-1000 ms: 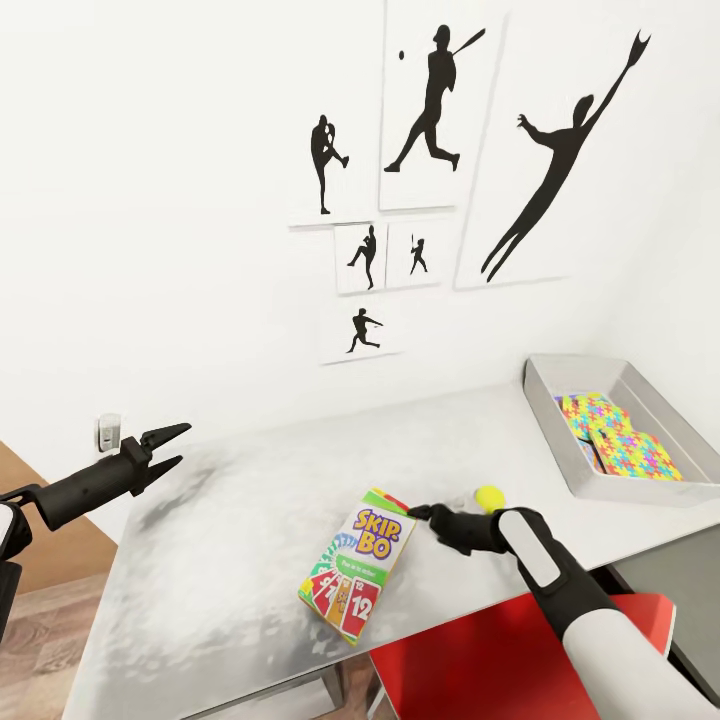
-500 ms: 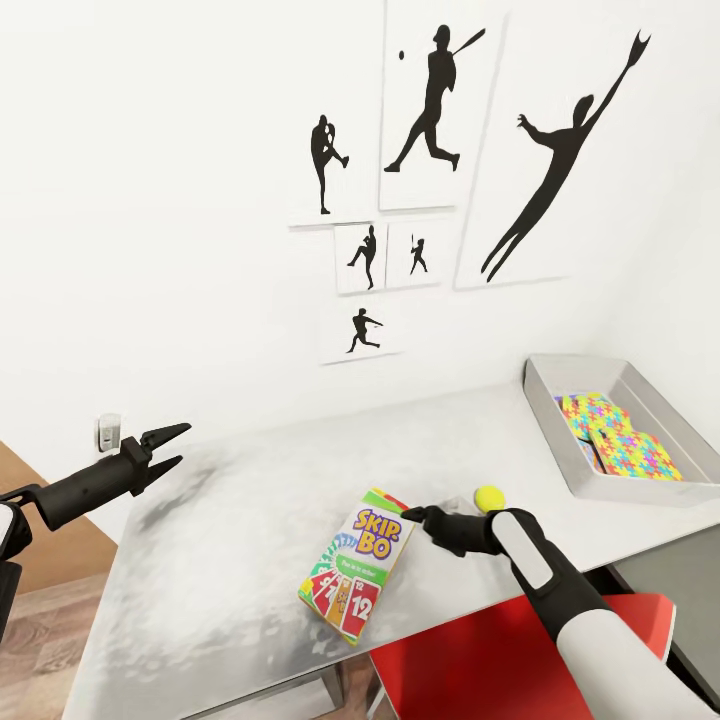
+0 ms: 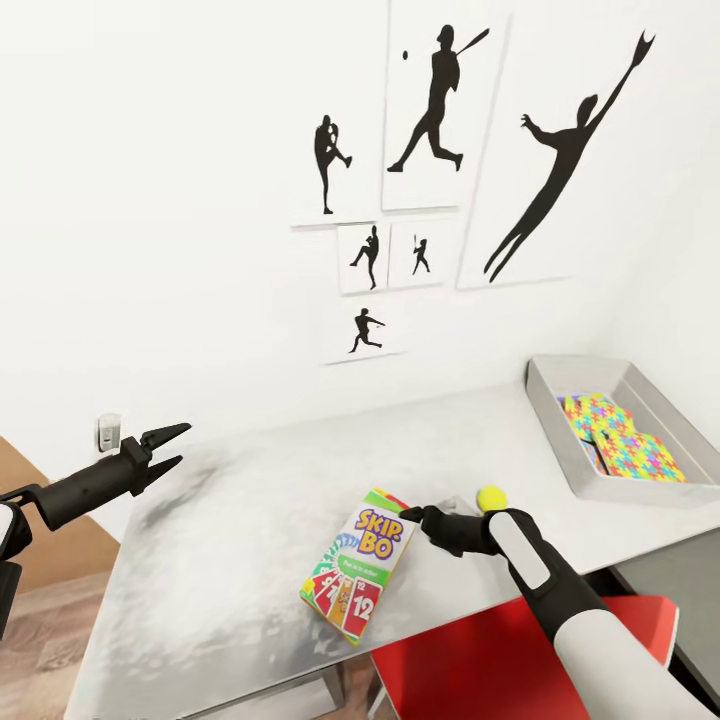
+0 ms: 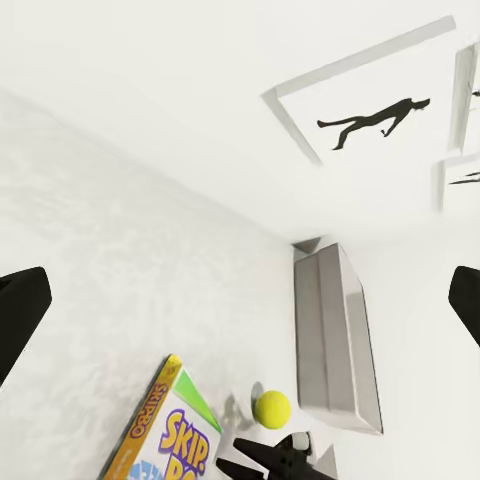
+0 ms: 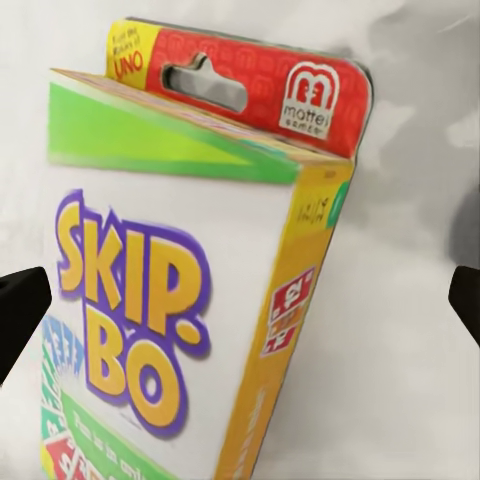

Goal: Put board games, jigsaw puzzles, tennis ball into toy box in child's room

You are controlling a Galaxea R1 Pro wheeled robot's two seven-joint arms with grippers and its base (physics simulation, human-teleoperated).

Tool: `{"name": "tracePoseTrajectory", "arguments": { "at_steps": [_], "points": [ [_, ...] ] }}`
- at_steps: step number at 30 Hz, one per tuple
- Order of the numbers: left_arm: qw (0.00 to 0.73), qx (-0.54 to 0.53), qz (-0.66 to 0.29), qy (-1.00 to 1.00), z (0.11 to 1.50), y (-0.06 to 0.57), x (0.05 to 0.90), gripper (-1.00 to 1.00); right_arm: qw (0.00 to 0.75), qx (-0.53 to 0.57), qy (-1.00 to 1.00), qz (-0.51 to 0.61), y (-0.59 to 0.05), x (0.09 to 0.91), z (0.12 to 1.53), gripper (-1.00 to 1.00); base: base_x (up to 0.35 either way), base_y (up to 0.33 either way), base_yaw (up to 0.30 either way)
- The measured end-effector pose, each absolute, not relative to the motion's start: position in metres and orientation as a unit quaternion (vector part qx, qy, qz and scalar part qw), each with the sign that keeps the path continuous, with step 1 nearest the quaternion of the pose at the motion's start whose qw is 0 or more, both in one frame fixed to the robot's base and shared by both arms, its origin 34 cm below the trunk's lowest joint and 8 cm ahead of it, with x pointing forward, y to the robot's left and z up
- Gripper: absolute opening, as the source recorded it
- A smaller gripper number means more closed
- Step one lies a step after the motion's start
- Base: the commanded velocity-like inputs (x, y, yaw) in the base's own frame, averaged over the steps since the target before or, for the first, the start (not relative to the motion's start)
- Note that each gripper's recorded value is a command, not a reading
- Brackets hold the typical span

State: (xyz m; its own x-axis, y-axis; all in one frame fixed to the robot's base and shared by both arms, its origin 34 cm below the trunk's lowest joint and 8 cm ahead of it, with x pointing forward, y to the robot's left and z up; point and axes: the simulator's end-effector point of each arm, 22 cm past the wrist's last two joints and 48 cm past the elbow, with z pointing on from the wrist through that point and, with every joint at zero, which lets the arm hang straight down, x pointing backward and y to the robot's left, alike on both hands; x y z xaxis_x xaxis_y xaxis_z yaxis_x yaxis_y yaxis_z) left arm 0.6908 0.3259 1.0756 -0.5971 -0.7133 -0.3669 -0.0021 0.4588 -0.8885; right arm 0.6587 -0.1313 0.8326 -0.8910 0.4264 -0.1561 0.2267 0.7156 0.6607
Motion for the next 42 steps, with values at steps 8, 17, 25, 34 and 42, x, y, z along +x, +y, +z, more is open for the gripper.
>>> {"name": "tracePoseTrajectory", "arguments": {
  "at_steps": [8,17,25,34,42],
  "points": [
    [0.383,-0.234,-0.464,0.763,1.0756,0.3261,0.6907,1.0,0.151,0.179,0.914,0.332,-0.1315,0.6591,0.8326,1.0,0.0,0.0,0.192],
    [0.383,-0.234,-0.464,0.763,1.0756,0.326,0.6908,1.0,0.152,0.18,0.913,0.333,-0.1322,0.6596,0.8333,1.0,0.0,0.0,0.186],
    [0.382,-0.235,-0.464,0.764,1.075,0.326,0.6904,1.0,0.151,0.181,0.913,0.332,-0.1343,0.6597,0.8332,1.0,-0.004,0.0,0.035],
    [0.382,-0.235,-0.465,0.763,1.0753,0.3257,0.6905,1.0,0.151,0.181,0.914,0.331,-0.1369,0.6599,0.8331,1.0,-0.128,0.017,0.004],
    [0.383,-0.235,-0.465,0.763,1.0757,0.3259,0.6904,1.0,0.151,0.182,0.914,0.33,-0.139,0.6601,0.8333,1.0,-0.034,0.007,0.001]
  ]
}}
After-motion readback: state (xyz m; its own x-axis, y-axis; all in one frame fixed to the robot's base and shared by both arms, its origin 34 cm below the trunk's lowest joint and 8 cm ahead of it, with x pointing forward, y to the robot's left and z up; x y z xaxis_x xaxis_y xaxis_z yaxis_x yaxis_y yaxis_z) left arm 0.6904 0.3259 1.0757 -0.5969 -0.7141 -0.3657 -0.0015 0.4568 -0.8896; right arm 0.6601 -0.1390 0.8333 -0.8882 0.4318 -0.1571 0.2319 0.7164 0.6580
